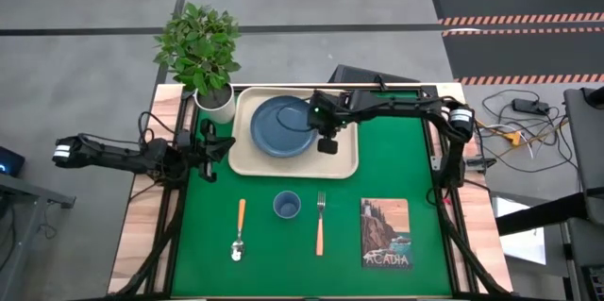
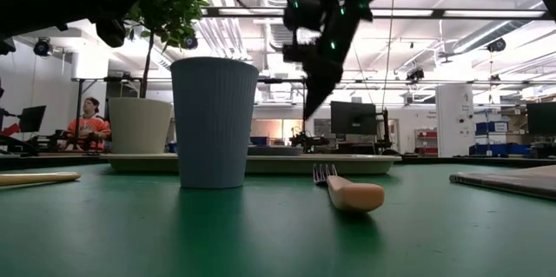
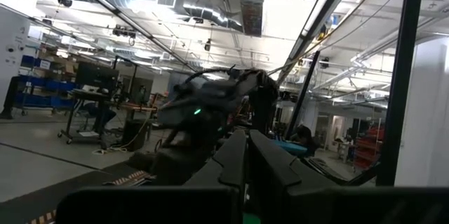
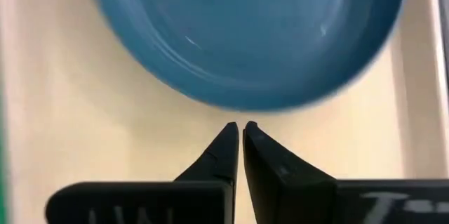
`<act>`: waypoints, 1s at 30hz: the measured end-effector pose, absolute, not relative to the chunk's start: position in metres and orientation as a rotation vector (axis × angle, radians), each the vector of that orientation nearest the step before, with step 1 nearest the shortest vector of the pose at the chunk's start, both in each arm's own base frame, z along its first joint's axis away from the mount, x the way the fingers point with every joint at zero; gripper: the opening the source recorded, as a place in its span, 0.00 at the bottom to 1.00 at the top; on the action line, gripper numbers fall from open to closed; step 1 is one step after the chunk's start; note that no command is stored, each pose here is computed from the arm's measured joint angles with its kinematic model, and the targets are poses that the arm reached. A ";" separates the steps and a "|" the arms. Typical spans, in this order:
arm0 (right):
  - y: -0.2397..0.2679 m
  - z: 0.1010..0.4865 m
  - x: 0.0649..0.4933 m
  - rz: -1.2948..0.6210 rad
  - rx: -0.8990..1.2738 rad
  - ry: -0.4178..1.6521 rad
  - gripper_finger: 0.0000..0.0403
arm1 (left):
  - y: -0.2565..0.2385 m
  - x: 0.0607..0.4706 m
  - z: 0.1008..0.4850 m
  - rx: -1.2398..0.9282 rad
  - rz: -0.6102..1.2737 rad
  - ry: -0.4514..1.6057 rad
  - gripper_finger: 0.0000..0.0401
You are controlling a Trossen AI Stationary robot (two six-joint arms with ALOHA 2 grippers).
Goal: Pick and place plate/cup/fork/spoon on tray
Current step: Put the blue plate on the white serving tray
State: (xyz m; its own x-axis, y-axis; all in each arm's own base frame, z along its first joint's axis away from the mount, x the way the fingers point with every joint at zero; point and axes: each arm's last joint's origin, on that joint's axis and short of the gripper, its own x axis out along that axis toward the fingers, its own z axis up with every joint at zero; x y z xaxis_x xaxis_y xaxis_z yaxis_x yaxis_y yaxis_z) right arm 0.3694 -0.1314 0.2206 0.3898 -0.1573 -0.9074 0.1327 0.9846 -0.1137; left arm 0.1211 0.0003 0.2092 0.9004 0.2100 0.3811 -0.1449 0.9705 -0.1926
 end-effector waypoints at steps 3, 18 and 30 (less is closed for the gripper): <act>-0.142 0.203 0.361 -0.209 0.009 1.198 0.03 | 0.000 0.121 0.209 -0.161 0.185 -0.411 0.00; -0.149 0.170 0.358 -0.238 0.013 1.053 0.03 | 0.000 0.121 0.209 -0.161 0.185 -0.412 0.00; -0.149 0.170 0.365 -0.280 0.023 0.906 0.03 | 0.000 0.121 0.209 -0.161 0.184 -0.411 0.00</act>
